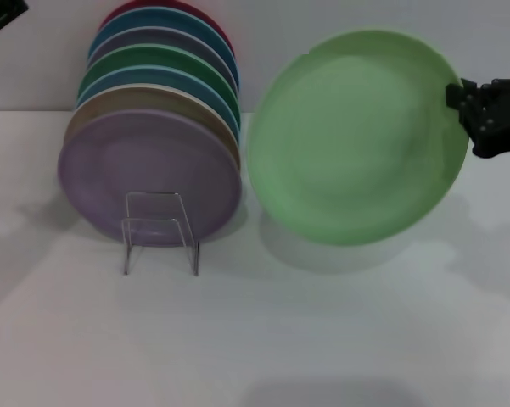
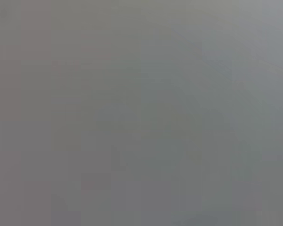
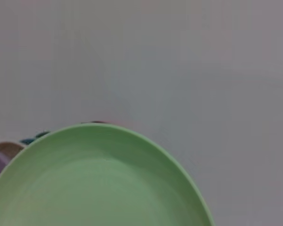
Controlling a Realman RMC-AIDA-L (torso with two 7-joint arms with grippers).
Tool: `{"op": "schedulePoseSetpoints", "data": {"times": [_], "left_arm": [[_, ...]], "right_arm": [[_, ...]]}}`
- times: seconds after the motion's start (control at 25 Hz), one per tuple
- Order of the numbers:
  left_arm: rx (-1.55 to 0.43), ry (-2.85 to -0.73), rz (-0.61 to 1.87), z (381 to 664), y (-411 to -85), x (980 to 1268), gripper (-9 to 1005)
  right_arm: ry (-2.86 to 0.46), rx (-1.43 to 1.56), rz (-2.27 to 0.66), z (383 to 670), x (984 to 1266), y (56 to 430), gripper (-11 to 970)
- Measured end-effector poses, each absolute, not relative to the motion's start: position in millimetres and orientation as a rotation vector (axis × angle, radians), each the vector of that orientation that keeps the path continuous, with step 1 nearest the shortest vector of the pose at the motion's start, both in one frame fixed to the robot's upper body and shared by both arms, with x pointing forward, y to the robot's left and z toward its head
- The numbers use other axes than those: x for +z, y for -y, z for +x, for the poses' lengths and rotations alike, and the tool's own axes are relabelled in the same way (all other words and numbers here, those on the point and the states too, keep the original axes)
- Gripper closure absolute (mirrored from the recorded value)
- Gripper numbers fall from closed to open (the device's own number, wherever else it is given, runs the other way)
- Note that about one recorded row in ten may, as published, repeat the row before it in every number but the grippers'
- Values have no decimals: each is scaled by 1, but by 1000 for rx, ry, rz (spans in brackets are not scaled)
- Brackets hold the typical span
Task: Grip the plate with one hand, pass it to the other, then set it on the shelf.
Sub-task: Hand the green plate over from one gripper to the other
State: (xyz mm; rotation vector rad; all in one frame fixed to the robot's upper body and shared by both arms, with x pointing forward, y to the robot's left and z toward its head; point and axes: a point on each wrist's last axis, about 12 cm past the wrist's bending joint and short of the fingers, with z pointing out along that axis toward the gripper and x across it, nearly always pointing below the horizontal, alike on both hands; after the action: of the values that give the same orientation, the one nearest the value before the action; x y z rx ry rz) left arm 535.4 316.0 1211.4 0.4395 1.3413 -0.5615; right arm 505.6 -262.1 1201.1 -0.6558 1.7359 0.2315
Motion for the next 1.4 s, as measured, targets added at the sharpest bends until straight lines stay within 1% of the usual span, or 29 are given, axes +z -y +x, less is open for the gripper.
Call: {"op": "schedulePoseSetpoints", "data": {"times": [0.16, 0.2, 0.24, 0.44, 0.52, 0.6, 0.68, 0.76, 0.8, 0.84, 0.92, 1.0, 1.04, 1.12, 1.2, 1.24, 1.4], "left_arm": [[-572, -1364, 474, 531, -311, 1220, 207], [-570, -1384, 492, 529, -305, 1224, 206], [-570, -1384, 492, 529, -305, 1224, 206], [-554, -1408, 522, 527, -291, 1228, 205], [-554, -1411, 526, 528, -286, 1229, 206], [-555, -1416, 527, 529, -283, 1229, 207], [-556, -1417, 524, 530, -282, 1228, 207], [-557, -1418, 517, 531, -280, 1227, 208], [-557, -1417, 511, 531, -278, 1225, 209], [-557, -1417, 511, 531, -278, 1225, 209], [-557, -1418, 508, 532, -277, 1225, 210], [-560, -1416, 509, 533, -275, 1225, 210], [-560, -1416, 509, 533, -275, 1225, 210], [-562, -1413, 512, 534, -274, 1226, 211], [-562, -1412, 513, 534, -273, 1226, 211], [-562, -1411, 513, 534, -273, 1226, 211], [-564, -1409, 516, 535, -272, 1227, 212]], "right_arm": [[-1684, 241, -674, 505, 1191, 262, 942], [-1637, 264, -676, 505, 1183, 263, 942], [-1637, 264, -676, 505, 1183, 263, 942], [-1573, 257, -644, 510, 1161, 272, 942], [-1575, 243, -633, 513, 1159, 273, 942], [-1614, 127, -567, 521, 1156, 282, 942], [-1623, 92, -548, 523, 1157, 285, 942], [-1642, 4, -497, 527, 1157, 288, 942], [-1652, -89, -457, 530, 1157, 290, 942], [-1652, -89, -457, 530, 1157, 290, 942], [-1649, -192, -426, 532, 1156, 290, 943], [-1623, -318, -422, 534, 1155, 282, 943], [-1623, -318, -422, 534, 1155, 282, 943], [-1589, -401, -442, 534, 1155, 270, 943], [-1541, -453, -461, 534, 1154, 250, 943], [-1541, -453, -461, 534, 1154, 250, 943], [-1457, -514, -395, 531, 1155, 227, 943]]}}
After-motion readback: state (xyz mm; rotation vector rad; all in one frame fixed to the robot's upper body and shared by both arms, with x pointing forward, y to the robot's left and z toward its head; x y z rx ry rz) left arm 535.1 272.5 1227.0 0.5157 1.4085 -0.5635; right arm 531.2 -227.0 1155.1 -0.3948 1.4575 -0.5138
